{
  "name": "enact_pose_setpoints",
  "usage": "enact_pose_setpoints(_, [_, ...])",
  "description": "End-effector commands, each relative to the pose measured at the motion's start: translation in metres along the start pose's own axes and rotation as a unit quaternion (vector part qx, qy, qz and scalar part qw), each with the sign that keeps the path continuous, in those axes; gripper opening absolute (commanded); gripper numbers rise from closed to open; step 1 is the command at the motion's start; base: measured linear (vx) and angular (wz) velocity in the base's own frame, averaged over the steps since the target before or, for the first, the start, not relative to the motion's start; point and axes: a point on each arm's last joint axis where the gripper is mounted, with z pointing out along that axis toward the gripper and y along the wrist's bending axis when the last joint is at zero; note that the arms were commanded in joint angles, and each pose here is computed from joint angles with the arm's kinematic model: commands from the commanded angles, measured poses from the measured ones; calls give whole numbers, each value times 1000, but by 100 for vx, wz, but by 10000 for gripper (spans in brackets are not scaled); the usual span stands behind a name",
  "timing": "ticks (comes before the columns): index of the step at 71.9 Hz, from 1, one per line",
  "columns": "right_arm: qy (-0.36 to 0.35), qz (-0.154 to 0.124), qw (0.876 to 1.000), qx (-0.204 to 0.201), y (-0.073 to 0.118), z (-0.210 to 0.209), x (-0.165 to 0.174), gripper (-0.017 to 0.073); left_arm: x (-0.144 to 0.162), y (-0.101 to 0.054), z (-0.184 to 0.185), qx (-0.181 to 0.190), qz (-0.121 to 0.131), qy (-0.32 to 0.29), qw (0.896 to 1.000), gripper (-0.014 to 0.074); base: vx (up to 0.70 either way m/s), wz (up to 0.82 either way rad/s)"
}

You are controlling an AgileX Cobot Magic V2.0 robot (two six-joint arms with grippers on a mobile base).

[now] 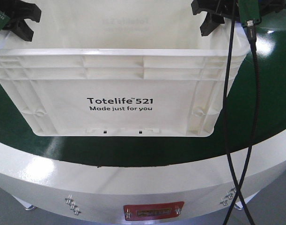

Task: Place moving items into box and shelve
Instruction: 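Hold the crate with both grippers while the base drives away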

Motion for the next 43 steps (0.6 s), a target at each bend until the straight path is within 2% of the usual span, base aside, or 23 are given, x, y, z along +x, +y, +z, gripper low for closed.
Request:
enact_pose_setpoints(1, [-85,-14,996,-14,5,-40,-6,-3,-7,-4,-37,15,4,-102,995,-1,-6,0])
enact_pose_setpoints(43, [-85,-14,996,-14,5,-40,-6,-3,-7,-4,-37,15,4,-102,995,-1,-17,2])
